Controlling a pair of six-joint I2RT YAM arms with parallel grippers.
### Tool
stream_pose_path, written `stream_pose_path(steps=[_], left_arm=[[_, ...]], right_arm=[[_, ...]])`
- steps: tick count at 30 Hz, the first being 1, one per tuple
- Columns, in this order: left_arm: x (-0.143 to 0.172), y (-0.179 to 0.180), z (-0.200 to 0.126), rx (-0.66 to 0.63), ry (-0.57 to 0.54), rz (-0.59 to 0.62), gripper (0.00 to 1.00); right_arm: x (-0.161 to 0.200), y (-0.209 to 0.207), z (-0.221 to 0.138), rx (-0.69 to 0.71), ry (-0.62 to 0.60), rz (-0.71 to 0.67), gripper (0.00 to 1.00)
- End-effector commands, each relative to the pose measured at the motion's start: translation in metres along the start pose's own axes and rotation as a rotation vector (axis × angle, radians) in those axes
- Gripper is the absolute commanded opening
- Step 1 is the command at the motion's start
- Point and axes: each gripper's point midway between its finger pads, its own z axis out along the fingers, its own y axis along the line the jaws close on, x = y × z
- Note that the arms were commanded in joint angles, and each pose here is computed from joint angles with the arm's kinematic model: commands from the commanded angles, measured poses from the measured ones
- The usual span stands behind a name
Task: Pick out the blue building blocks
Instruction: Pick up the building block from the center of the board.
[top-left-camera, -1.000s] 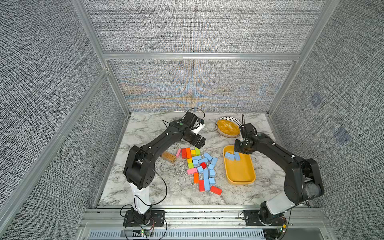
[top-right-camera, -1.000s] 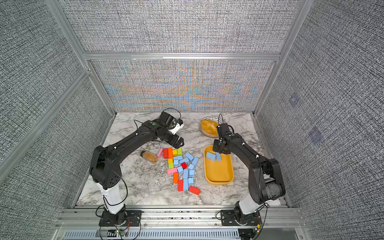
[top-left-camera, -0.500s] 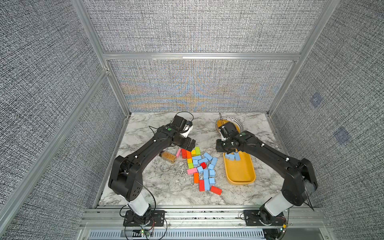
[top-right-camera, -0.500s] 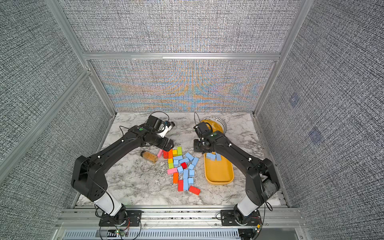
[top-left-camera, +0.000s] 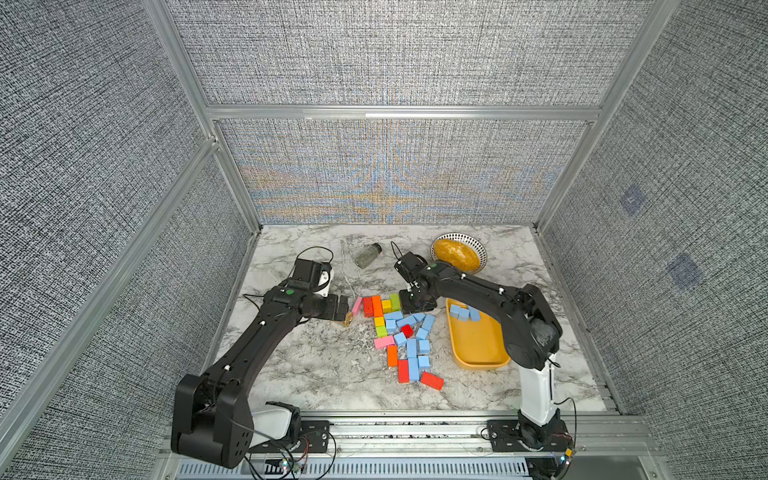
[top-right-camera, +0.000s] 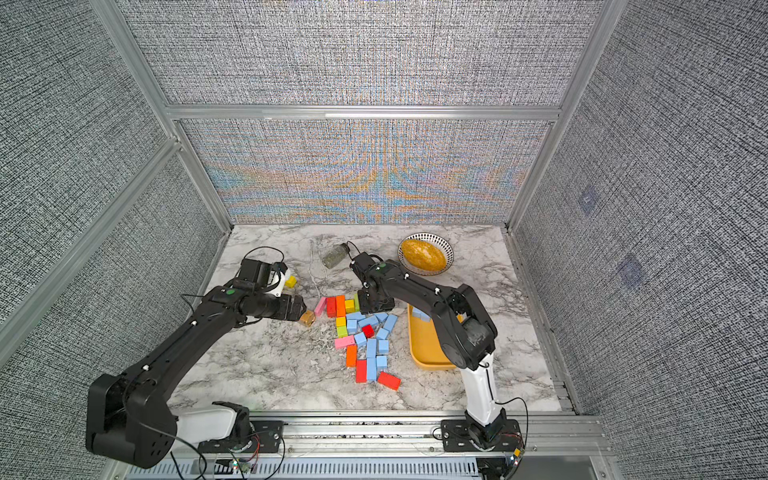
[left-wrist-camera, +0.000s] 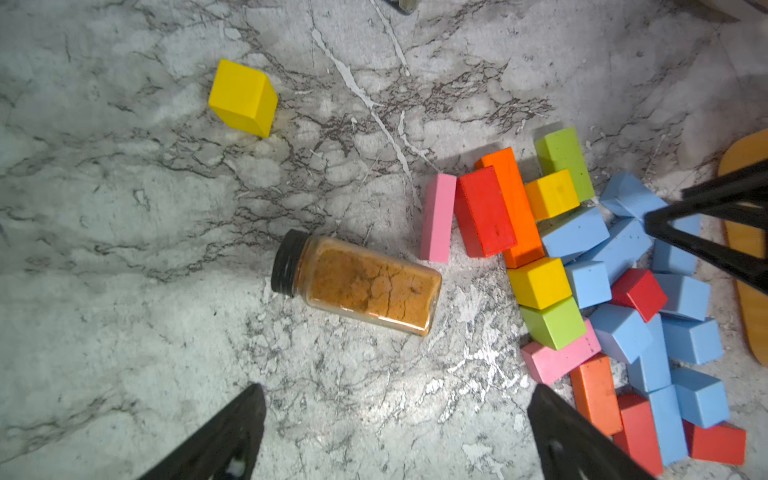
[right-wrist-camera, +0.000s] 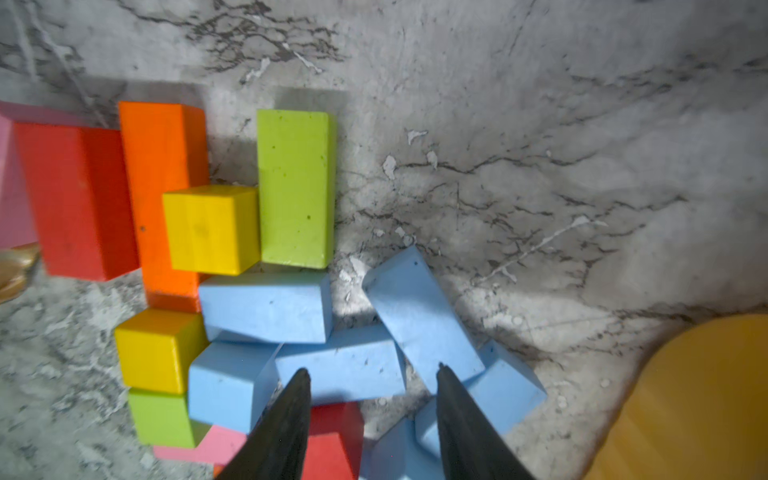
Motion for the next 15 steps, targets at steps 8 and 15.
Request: stream_pose_path(steps=[8,15], left_arm=[[-0.01,0.004,-0.008,0.05,-0.085,-0.102,1.0],[-0.012,0.005,-0.005,0.055,-0.09,-0.109,1.0]], right_arm=[[-0.008,-0.023,0.024,0.031,0.039,0.005,0.52],[-0.001,-0.019,0.03,0.006,0.064,-0.014,0.52]])
